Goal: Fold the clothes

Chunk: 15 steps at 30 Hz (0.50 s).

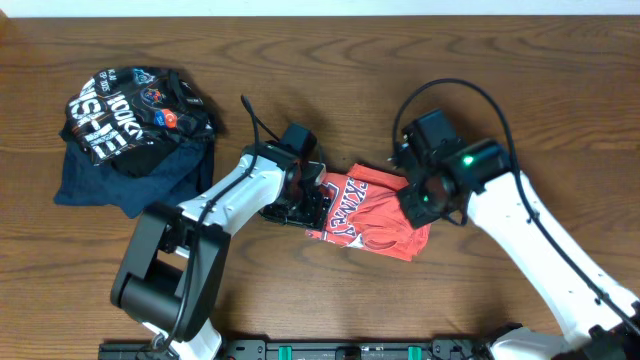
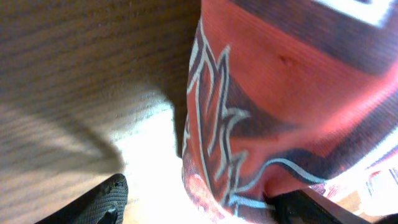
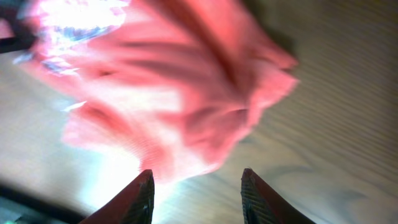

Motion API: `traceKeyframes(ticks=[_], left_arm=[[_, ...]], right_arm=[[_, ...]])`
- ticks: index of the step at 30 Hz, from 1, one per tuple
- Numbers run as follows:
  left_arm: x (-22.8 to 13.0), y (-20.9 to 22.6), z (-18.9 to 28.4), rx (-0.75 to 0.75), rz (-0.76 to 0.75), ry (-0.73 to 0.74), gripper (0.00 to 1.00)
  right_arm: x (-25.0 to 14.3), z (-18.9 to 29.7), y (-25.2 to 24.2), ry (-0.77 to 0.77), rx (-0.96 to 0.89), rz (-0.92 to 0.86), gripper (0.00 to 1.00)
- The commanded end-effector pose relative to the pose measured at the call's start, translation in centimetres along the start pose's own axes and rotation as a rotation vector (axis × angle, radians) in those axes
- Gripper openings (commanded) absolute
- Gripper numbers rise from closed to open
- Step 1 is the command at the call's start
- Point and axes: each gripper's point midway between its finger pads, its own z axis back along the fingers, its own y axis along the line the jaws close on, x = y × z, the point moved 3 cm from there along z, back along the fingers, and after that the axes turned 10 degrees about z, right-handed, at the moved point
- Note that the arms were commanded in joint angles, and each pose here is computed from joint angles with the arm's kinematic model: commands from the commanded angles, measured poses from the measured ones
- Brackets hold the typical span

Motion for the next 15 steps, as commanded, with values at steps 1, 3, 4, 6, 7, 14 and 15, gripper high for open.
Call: traceKeyframes(ticks=[1, 3, 4, 6, 7, 14, 15], left_arm=[[1.1, -1.2, 3.2, -0.027, -0.035, -0.108, 0.77], [1.1, -1.7, 4.5, -0.041, -0.048, -0.149, 0.77], [1.1, -1.8, 4.9, -0.046, -0.053, -0.164, 0.78], [1.1, -2.1, 5.6, -0.053, -0.06, -0.185, 0.8], [1.1, -2.1, 5.8, -0.055, -0.062, -0.19, 0.8], [1.1, -2.1, 5.8, -0.056, -0.062, -0.191, 0.8], [1.1, -2.1, 5.8, -0.056, -0.062, -0.192, 0.8]], right_arm=[[0.0, -0.3, 2.0, 0.012, 0.048, 0.032, 0.47], [-0.4, -0.8, 2.3, 0.033, 0.047, 0.0, 0.49], [-0.7, -1.1, 2.2, 0.045, 0.044, -0.025, 0.49], [-1.4, -1.5, 1.8, 0.07, 0.017, -0.081, 0.5], [-1.7, -1.7, 1.5, 0.083, -0.006, -0.105, 0.5], [-3.4, -4.3, 1.1, 0.118, -0.045, -0.205, 0.6], [-3.3, -4.6, 1.1, 0.11, -0.046, -0.218, 0.58]])
